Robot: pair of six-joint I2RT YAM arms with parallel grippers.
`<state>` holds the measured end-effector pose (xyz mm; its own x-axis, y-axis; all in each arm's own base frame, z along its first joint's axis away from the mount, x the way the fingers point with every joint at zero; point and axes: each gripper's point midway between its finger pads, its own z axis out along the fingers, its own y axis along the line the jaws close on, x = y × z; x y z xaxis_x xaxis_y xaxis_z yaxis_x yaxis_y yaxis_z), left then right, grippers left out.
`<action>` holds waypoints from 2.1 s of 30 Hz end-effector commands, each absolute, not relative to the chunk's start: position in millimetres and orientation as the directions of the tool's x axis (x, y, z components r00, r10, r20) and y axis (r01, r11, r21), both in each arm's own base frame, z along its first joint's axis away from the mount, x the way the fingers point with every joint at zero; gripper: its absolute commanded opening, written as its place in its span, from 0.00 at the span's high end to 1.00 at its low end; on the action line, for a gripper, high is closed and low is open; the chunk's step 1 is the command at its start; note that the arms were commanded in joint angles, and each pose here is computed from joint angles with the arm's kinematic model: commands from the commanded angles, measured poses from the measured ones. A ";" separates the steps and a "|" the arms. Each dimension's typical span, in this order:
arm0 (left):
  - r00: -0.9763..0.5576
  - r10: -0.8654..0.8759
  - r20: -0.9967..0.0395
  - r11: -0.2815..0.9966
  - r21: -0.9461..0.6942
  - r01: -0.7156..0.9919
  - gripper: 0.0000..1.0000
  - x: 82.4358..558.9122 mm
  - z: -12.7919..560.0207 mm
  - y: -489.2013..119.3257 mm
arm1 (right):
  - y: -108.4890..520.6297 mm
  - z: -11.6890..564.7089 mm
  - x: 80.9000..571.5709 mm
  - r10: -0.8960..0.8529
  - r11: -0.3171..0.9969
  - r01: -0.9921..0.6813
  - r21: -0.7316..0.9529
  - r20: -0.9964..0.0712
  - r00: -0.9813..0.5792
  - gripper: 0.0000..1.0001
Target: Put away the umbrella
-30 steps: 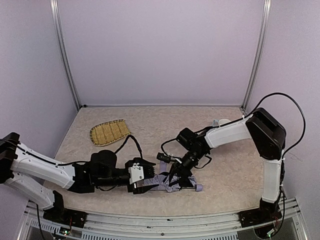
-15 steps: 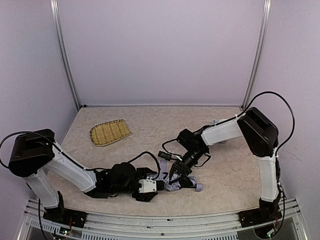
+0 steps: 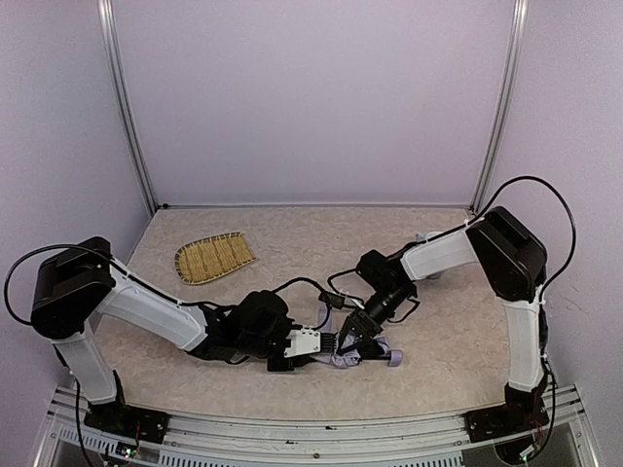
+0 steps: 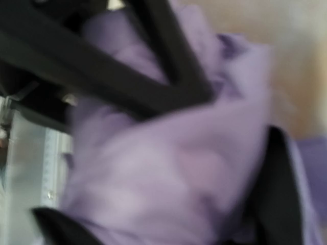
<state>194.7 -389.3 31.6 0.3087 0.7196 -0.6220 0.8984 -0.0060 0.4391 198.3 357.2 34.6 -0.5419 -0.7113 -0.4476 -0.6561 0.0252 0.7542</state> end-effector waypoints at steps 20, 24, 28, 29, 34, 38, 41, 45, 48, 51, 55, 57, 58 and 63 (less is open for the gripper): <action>-0.117 0.875 -0.469 -0.021 -0.278 0.960 0.91 133.9 -45.7 -362.1 | 291.1 135.2 229.5 -0.643 0.277 -0.949 -0.149 -0.763 -0.068 0.22; -0.142 0.882 -0.449 -0.012 -0.322 0.947 0.92 135.7 -48.7 -363.8 | 305.3 137.6 191.2 -0.644 0.154 -0.935 -0.320 -0.750 0.150 0.18; -0.158 0.883 -0.442 -0.011 -0.356 0.934 0.93 136.6 -48.5 -364.7 | 308.9 125.6 186.1 -0.705 0.131 -0.898 -0.421 -0.676 0.214 0.05; -0.164 0.884 -0.438 -0.007 -0.364 0.931 0.93 137.1 -49.0 -364.5 | 309.4 119.8 184.1 -0.726 0.114 -0.892 -0.437 -0.650 0.225 0.04; -0.191 0.903 -0.386 0.017 -0.411 0.912 0.94 136.7 -54.2 -365.5 | 309.7 91.6 184.0 -0.797 0.056 -0.874 -0.483 -0.549 0.252 0.08; -0.212 0.917 -0.338 0.043 -0.444 0.895 0.94 137.2 -59.1 -363.4 | 310.7 69.3 182.3 -0.844 0.013 -0.866 -0.500 -0.470 0.259 0.15; -0.222 0.919 -0.327 0.051 -0.458 0.888 0.95 139.7 -59.3 -362.9 | 306.5 52.0 181.3 -0.875 -0.017 -0.854 -0.519 -0.406 0.264 0.15; -0.226 0.921 -0.316 0.055 -0.470 0.881 0.94 139.9 -60.3 -361.7 | 301.9 32.7 179.2 -0.909 -0.045 -0.868 -0.495 -0.341 0.241 0.28; -0.222 0.923 -0.315 0.050 -0.474 0.879 0.93 139.1 -59.4 -361.3 | 298.0 19.0 177.9 -0.930 -0.062 -0.878 -0.475 -0.291 0.223 0.58; -0.217 0.905 -0.365 0.046 -0.425 0.904 0.76 148.1 -52.4 -366.3 | 300.3 13.1 169.3 -0.930 -0.080 -0.903 -0.422 -0.296 0.220 0.76; -0.198 0.764 -0.614 0.056 -0.243 0.968 0.45 183.7 -3.6 -393.0 | 300.0 3.8 149.7 -0.927 -0.123 -0.941 -0.314 -0.302 0.222 0.90; -0.130 0.642 -0.756 0.046 -0.131 0.990 0.38 193.0 34.6 -403.8 | 299.2 -2.3 138.3 -0.928 -0.144 -0.959 -0.242 -0.303 0.216 0.92; -0.086 0.577 -0.813 0.050 -0.070 0.996 0.36 195.1 53.2 -405.0 | 298.2 -6.3 133.0 -0.931 -0.151 -0.967 -0.204 -0.298 0.209 0.93; 0.134 0.345 -0.929 0.124 0.186 0.975 0.19 189.4 110.5 -389.5 | 291.9 -23.1 107.9 -0.955 -0.145 -0.989 0.022 -0.265 0.134 0.95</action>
